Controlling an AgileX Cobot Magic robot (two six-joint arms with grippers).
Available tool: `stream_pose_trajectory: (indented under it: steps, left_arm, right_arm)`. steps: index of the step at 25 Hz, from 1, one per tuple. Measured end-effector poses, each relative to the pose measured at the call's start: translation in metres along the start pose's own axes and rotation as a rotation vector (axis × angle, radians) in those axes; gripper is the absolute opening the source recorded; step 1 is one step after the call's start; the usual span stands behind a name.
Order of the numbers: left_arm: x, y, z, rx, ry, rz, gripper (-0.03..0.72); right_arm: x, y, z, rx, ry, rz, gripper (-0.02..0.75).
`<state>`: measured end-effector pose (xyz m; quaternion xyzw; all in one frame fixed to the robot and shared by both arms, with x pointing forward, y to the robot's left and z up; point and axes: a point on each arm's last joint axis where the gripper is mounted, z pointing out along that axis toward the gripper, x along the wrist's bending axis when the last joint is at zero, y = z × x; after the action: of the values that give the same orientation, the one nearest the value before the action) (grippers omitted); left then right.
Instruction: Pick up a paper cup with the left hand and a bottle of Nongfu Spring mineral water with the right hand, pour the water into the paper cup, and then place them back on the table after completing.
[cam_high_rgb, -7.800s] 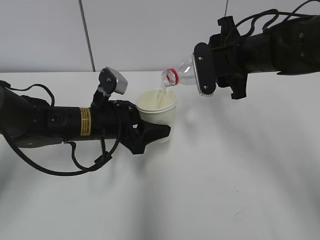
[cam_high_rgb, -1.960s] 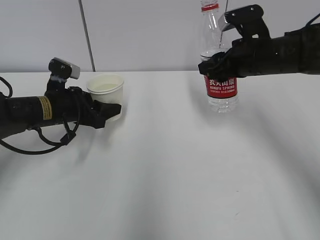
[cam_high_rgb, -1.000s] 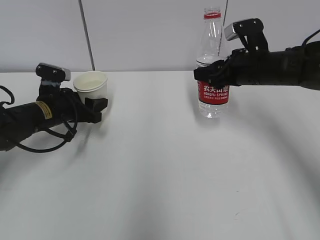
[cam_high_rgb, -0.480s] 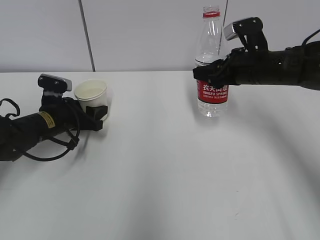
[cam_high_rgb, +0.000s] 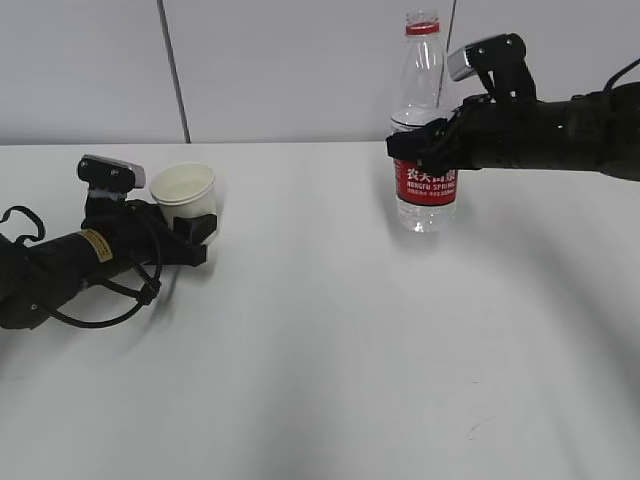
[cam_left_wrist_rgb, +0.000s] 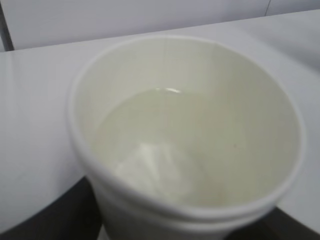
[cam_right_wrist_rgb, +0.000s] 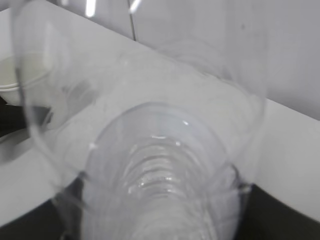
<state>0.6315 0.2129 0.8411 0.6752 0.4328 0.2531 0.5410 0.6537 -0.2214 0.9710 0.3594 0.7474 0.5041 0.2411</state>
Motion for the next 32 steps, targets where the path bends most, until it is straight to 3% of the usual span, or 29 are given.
stream_pose_trajectory:
  steps: [16,32]
  left_arm:
    - [0.000,0.000,0.000,-0.002,-0.001,0.006,0.410]
    - [0.000,0.000,0.000,-0.004,-0.001,0.007,0.410]
  right_arm:
    - [-0.006,-0.042,0.030,-0.037,0.012,0.032,0.387]
    - [-0.014,-0.061,0.044,-0.127,-0.047,0.049,0.387]
